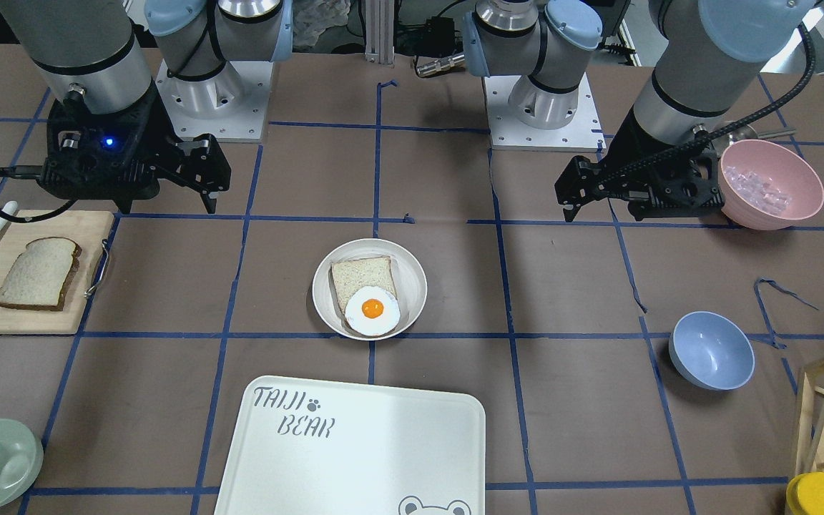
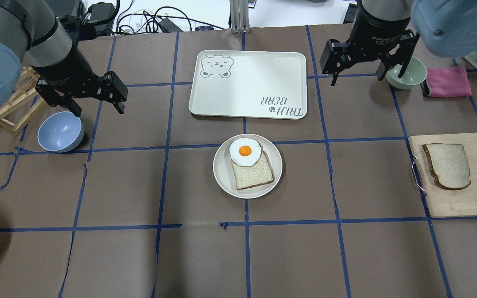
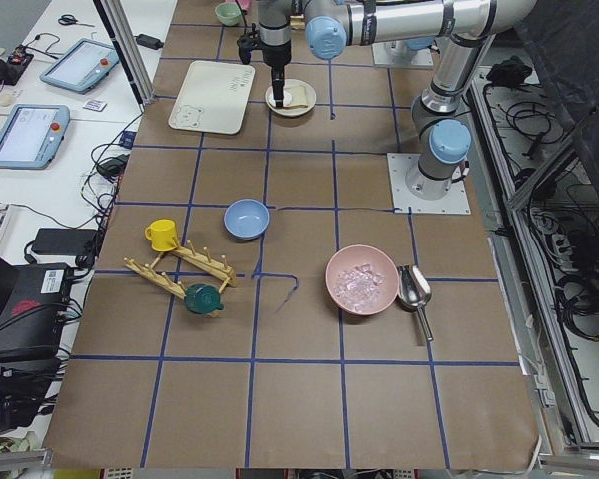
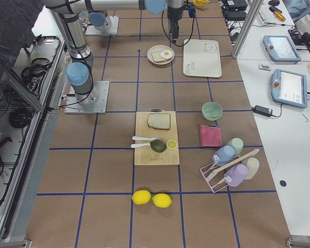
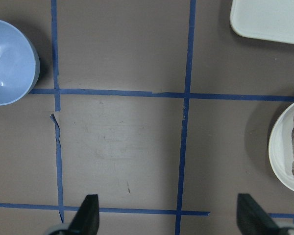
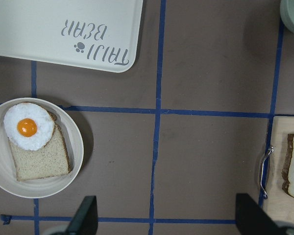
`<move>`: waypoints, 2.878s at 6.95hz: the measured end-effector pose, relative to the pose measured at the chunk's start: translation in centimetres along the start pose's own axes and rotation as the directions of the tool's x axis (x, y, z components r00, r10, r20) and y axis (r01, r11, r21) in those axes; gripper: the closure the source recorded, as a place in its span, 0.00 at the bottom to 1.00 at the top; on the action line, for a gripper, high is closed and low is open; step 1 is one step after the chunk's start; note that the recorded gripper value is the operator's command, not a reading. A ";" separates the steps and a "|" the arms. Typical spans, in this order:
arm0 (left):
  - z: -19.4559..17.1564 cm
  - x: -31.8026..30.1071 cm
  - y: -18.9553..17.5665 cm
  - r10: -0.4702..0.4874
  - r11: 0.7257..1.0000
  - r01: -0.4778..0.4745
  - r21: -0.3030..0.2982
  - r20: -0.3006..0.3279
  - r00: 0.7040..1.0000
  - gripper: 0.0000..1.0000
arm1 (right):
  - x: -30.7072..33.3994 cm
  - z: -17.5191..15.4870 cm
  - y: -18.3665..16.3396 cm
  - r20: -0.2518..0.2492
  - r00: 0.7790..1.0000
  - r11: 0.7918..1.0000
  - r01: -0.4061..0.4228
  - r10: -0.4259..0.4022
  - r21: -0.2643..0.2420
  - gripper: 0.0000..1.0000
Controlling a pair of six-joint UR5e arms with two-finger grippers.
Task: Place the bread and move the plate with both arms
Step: 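Move the right gripper down over the bread slice on the wooden board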
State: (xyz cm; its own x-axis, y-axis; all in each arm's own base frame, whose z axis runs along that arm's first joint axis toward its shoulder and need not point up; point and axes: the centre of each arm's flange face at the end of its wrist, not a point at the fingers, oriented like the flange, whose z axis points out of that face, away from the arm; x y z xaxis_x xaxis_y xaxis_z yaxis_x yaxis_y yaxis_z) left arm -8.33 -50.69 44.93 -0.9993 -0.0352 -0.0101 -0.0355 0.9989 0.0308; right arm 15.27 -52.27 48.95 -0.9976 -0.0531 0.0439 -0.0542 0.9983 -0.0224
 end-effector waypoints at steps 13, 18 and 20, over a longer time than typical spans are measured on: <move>0.6 0.0 0.2 0.001 1.000 -0.001 -0.009 0.000 1.000 0.00 | 20.1 27.3 5.7 -0.251 0.966 0.997 -0.074 0.064 -0.028 0.39; 0.6 0.0 0.2 0.001 1.000 -0.001 -0.011 0.001 1.000 0.00 | 22.1 30.1 7.0 -0.304 0.950 0.988 -0.111 0.073 -0.108 0.45; 0.6 0.0 0.2 0.001 1.000 -0.001 -0.011 0.002 1.000 0.00 | 22.4 30.8 7.2 -0.308 0.949 0.985 -0.118 0.075 -0.125 0.64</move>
State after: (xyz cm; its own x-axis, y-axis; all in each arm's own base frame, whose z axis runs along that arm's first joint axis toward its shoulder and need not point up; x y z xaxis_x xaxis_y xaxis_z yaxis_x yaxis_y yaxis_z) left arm -8.36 -50.46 44.30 -0.9994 -0.0341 -0.0116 -0.0346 0.9985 0.0416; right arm -8.78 -47.05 19.02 -0.9373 0.0317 0.3471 0.0698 0.9927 0.0981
